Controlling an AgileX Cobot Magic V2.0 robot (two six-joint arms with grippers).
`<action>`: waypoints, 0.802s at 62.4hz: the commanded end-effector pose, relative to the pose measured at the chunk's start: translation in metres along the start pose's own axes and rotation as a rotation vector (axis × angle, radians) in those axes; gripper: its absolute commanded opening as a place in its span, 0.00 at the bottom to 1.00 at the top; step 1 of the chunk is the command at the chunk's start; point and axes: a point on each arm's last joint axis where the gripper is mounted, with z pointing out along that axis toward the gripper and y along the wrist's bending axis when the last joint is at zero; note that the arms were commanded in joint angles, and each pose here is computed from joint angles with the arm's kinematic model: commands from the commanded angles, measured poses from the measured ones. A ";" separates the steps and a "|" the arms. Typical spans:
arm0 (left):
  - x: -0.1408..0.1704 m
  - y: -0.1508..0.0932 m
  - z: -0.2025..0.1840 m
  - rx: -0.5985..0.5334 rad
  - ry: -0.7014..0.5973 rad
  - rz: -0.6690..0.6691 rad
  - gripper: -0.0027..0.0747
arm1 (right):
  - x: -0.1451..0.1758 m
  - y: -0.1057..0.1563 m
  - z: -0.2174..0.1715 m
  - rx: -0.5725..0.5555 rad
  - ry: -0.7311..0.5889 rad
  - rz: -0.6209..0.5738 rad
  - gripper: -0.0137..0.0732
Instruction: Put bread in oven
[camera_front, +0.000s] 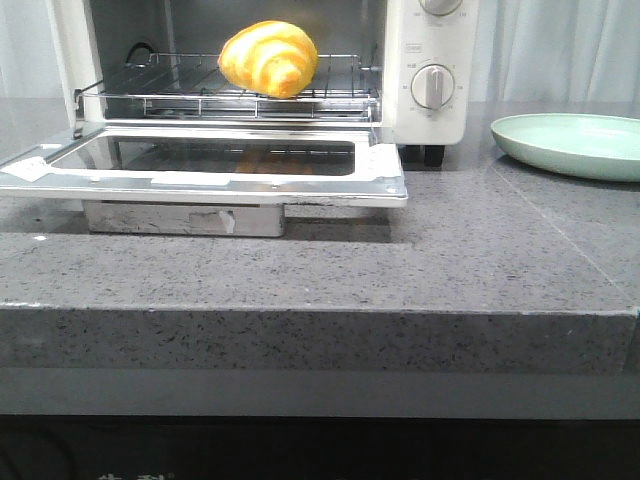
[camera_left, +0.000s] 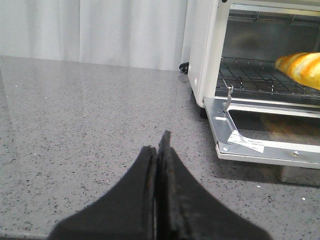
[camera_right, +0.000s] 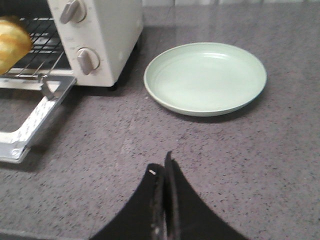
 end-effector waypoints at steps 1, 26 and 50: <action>0.000 0.000 -0.001 0.003 -0.070 -0.007 0.01 | 0.009 -0.004 -0.004 0.010 -0.206 0.010 0.08; 0.000 0.000 -0.001 0.003 -0.070 -0.007 0.01 | 0.090 -0.017 0.007 0.045 -0.428 0.030 0.08; 0.000 0.000 -0.001 0.003 -0.070 -0.007 0.01 | 0.090 -0.018 0.007 0.049 -0.416 0.031 0.08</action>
